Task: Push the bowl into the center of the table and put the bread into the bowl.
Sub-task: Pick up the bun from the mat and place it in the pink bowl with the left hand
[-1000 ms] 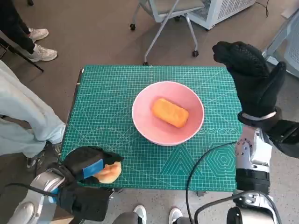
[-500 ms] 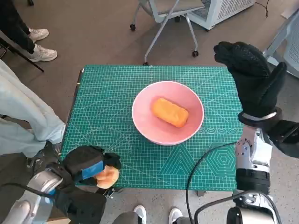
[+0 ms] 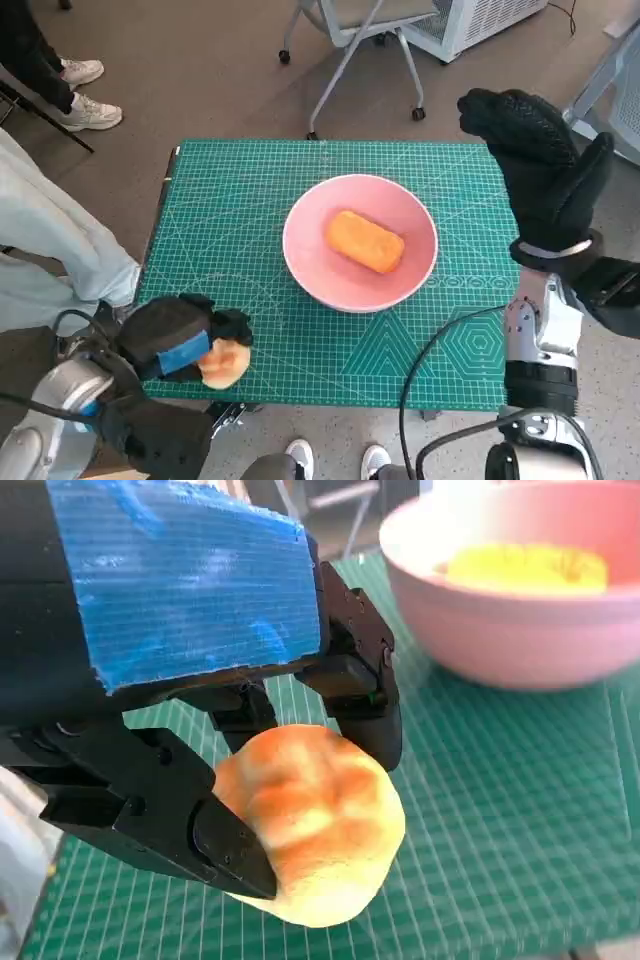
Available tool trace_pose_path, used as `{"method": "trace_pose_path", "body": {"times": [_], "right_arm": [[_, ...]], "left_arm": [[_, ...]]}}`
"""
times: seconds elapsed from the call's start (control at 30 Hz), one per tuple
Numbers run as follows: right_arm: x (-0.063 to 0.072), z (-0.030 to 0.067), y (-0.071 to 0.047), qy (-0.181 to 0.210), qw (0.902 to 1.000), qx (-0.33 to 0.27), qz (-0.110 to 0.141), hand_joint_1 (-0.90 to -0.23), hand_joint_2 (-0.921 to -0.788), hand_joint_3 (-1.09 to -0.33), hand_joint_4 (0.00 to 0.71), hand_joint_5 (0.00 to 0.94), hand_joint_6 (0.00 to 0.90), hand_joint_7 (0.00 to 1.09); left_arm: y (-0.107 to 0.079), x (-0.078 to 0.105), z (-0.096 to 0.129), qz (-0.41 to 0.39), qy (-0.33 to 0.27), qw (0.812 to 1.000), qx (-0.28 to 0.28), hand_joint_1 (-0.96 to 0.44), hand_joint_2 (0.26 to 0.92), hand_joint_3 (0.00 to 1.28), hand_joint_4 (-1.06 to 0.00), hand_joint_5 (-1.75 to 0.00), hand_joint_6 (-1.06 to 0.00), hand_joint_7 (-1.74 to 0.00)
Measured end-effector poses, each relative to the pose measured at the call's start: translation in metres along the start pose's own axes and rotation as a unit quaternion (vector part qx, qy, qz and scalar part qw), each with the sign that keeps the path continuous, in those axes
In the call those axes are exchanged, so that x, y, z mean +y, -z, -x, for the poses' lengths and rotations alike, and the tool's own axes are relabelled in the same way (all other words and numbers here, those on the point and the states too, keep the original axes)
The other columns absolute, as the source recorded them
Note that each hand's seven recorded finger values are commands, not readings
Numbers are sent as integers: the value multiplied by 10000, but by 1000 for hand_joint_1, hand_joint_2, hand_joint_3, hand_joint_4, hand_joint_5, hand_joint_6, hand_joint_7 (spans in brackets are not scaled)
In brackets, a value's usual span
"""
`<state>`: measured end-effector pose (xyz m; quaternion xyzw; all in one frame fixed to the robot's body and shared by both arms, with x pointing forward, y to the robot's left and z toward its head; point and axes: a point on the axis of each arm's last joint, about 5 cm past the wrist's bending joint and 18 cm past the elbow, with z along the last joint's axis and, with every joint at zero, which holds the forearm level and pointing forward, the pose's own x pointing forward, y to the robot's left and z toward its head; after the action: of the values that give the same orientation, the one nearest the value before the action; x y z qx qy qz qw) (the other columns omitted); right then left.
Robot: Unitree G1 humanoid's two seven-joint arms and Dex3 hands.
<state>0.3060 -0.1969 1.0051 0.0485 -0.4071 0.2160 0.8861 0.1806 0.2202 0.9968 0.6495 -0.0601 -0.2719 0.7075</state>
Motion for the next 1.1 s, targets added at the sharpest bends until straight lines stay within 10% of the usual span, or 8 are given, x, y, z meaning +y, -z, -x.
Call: {"method": "trace_pose_path", "body": {"times": [1.1], "right_arm": [[-38, 20, -28, 79, 10000, -50, 35, -706, -921, -756, 186, 2, 106, 295]], "left_arm": [[-249, 967, -58, -628, -1952, 9749, -866, 3, 854, 0, -946, -859, -822, -971]]}}
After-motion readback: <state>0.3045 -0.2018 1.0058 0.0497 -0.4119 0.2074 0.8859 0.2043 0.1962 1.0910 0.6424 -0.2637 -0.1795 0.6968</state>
